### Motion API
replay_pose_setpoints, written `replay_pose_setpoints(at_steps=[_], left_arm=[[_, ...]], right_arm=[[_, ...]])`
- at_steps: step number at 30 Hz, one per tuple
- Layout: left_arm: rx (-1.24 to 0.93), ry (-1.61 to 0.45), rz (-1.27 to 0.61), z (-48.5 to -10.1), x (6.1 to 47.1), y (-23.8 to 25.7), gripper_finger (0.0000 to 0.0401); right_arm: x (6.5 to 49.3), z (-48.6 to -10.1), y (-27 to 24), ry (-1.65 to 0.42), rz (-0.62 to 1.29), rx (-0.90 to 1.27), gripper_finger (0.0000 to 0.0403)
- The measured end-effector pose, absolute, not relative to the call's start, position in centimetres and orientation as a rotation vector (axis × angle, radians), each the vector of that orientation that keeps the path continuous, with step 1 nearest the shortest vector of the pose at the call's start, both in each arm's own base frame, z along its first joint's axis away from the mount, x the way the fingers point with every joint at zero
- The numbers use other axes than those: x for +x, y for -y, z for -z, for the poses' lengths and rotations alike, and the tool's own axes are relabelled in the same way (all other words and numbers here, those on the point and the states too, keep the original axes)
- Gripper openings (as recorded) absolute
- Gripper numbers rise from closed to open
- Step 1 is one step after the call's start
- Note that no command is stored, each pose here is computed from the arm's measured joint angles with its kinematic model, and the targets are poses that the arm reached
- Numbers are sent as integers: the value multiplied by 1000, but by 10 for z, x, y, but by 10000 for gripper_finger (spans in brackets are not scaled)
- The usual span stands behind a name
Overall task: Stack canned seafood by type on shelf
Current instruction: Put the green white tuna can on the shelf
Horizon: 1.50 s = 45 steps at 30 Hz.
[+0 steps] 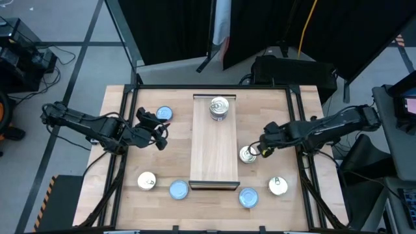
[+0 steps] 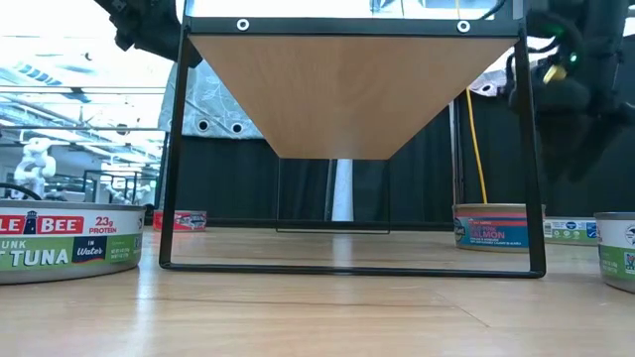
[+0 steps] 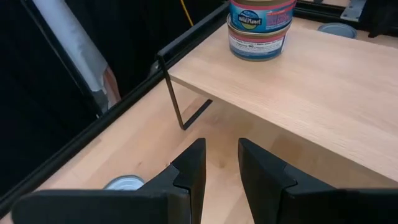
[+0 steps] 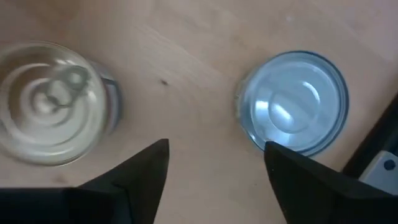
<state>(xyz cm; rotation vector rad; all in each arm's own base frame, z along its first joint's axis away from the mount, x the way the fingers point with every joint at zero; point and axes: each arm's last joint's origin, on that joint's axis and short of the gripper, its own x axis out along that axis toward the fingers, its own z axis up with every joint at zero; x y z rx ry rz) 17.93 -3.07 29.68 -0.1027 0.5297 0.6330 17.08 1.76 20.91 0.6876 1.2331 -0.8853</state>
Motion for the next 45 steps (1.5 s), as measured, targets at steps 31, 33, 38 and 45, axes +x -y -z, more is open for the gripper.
replay_pose_setpoints(at_steps=[31,33,38,45], left_arm=[[-68,-548,-607,-297,180,31,97],[-69,-549,-605,-297,180,31,97],[-72,-553,-598,-296,180,31,97],[-80,-560,-582,-296,180,32,97]], right_arm=[[191,-174,4,-1430,1020,590,2],[191,-174,5,-1427,1020,594,1],[191,-174,7,-1421,1026,600,1],[191,-174,7,-1413,1035,588,0]])
